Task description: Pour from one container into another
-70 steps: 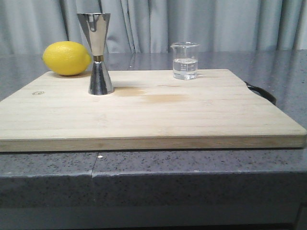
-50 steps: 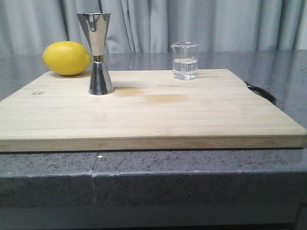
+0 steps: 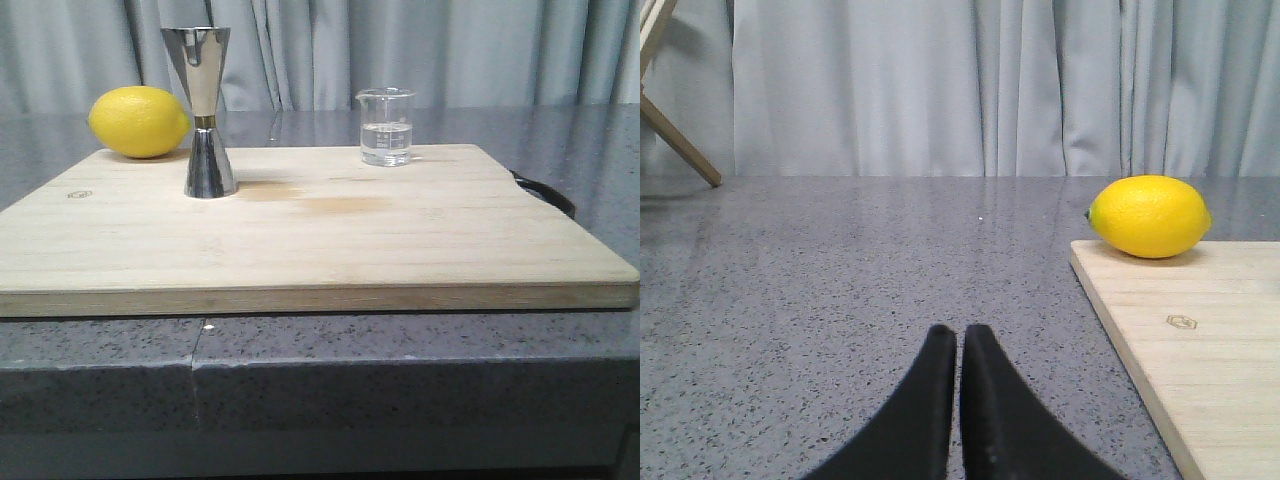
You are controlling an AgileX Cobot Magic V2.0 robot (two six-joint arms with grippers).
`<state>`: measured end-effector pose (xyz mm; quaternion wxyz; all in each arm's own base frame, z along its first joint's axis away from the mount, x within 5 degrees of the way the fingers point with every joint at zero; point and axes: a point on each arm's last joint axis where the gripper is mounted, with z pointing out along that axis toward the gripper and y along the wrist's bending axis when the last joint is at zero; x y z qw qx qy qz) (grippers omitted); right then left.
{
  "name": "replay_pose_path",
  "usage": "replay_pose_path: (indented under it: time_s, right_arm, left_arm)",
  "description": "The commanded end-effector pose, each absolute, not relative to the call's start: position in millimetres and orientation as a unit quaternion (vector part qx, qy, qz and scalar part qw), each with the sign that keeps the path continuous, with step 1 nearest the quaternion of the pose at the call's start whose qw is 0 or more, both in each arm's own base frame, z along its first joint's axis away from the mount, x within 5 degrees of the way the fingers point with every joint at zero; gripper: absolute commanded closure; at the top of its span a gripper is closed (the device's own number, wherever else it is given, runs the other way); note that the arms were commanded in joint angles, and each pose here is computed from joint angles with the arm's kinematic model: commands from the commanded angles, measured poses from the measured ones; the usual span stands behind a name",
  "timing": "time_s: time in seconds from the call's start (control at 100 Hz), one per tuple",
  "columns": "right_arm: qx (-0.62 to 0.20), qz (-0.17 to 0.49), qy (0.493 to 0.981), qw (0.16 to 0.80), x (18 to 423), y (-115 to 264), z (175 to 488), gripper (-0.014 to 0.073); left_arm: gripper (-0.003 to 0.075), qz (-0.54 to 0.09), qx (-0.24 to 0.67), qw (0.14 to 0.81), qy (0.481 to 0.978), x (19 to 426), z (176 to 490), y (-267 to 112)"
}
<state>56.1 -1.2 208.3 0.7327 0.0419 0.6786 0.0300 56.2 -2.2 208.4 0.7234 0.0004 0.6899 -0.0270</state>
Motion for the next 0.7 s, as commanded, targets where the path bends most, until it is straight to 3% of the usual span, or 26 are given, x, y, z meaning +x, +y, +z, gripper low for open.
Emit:
replay_pose_path:
  time_s: [0.0, 0.47, 0.69]
  right_arm:
    - [0.036, 0.026, 0.650, 0.759, 55.0, -1.0, 208.5, 0.0670]
    - [0.036, 0.027, 0.641, 0.766, 53.9, -1.0, 214.5, 0.0670]
    - [0.039, 0.023, 0.651, 0.758, 45.3, -1.5, 255.6, 0.0670]
  left_arm:
    - [0.0739, -0.029, -0.004, 0.746, 0.665, 55.2, 205.0, -1.7]
    - [0.0739, -0.027, -0.004, 0.771, 0.636, 53.3, 216.5, -1.4]
    - [0.0739, -0.029, -0.003, 0.792, 0.610, 45.8, 253.7, -1.4]
